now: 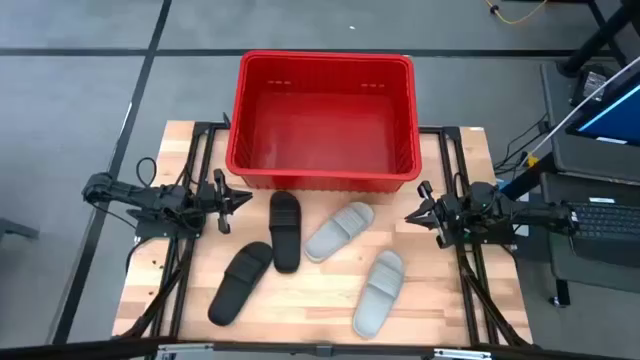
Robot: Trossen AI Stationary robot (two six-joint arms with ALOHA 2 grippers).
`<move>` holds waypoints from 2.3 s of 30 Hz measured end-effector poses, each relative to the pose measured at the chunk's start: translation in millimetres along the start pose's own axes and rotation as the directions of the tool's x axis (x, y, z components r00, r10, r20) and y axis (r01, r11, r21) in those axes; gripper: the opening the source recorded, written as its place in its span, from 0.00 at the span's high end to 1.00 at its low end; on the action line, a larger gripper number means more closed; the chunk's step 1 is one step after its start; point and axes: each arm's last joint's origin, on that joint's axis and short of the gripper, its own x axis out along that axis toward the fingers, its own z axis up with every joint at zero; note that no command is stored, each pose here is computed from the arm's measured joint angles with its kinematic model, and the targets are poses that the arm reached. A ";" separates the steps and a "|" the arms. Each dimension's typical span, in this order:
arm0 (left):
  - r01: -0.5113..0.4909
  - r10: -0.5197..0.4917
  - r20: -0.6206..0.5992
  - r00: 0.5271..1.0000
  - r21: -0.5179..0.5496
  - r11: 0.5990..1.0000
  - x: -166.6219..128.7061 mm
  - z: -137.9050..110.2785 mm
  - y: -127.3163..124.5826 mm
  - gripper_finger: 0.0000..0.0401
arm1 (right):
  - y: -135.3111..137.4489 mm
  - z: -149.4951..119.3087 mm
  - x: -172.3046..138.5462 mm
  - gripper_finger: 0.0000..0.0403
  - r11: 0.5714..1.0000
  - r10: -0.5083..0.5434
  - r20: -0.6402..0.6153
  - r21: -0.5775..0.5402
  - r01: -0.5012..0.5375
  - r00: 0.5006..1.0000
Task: Pick and place slides into bin
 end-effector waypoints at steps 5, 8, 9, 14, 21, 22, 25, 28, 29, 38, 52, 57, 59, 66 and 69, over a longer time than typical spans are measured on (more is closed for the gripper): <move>0.000 0.000 0.000 1.000 0.000 1.000 0.0 0.0 0.0 0.92 | 0.0 0.0 0.0 0.92 1.000 0.000 0.000 0.000 0.000 1.000; 0.000 0.000 0.000 1.000 0.000 1.000 0.0 -0.1 0.0 0.92 | 0.0 0.0 0.0 0.92 1.000 0.001 0.000 0.000 -0.001 1.000; 0.000 0.000 0.000 1.000 0.000 1.000 0.0 0.0 0.0 0.92 | 0.0 0.0 0.0 0.92 1.000 0.000 0.000 0.000 0.000 1.000; 0.000 0.000 0.000 1.000 0.000 1.000 0.0 0.0 0.0 0.92 | 0.0 -0.1 0.0 0.92 1.000 0.000 0.000 0.000 0.000 1.000; 0.000 0.000 0.000 1.000 0.000 1.000 0.0 -0.1 0.0 0.92 | 0.0 0.0 0.0 0.92 1.000 0.001 0.000 0.000 -0.001 1.000; 0.000 0.000 0.000 1.000 0.000 1.000 0.0 0.1 0.0 0.92 | 0.0 -0.1 0.0 0.92 1.000 0.000 0.000 -0.001 0.000 1.000; 0.000 0.000 0.000 1.000 0.000 1.000 0.0 0.0 0.0 0.92 | 0.0 0.0 0.0 0.92 1.000 0.000 0.000 0.000 0.000 1.000; 0.000 0.000 0.000 1.000 0.000 1.000 0.0 0.0 0.0 0.92 | 0.0 0.0 0.0 0.92 1.000 0.000 0.000 -0.001 0.000 1.000; 0.000 0.000 0.000 1.000 0.000 1.000 0.0 0.0 0.0 0.92 | 0.0 -0.1 0.0 0.92 1.000 0.001 0.000 0.000 -0.001 1.000; 0.000 0.000 0.000 1.000 0.000 1.000 0.0 -0.1 0.0 0.92 | 0.0 0.0 0.0 0.92 1.000 0.000 0.000 -0.001 0.000 1.000; 0.000 0.000 0.000 1.000 0.000 1.000 0.0 0.0 0.0 0.92 | 0.0 -0.1 0.0 0.92 1.000 0.000 0.000 -0.001 0.000 1.000; 0.000 0.000 0.000 1.000 0.000 1.000 0.0 0.1 0.0 0.92 | 0.0 0.0 0.0 0.92 1.000 0.000 0.000 -0.001 0.000 1.000; 0.000 0.000 0.000 1.000 0.000 1.000 0.0 0.0 0.0 0.92 | 0.0 0.0 0.0 0.92 1.000 0.001 0.000 0.000 -0.001 1.000; 0.000 0.000 0.000 1.000 0.000 1.000 0.0 -0.1 0.0 0.92 | -2.1 8.3 -0.5 0.92 0.994 -0.085 0.087 -0.065 0.091 0.993; 0.000 0.000 0.000 1.000 0.000 1.000 0.0 0.0 0.0 0.92 | -1.9 10.2 -0.6 0.92 0.996 -0.082 0.106 -0.017 0.084 0.991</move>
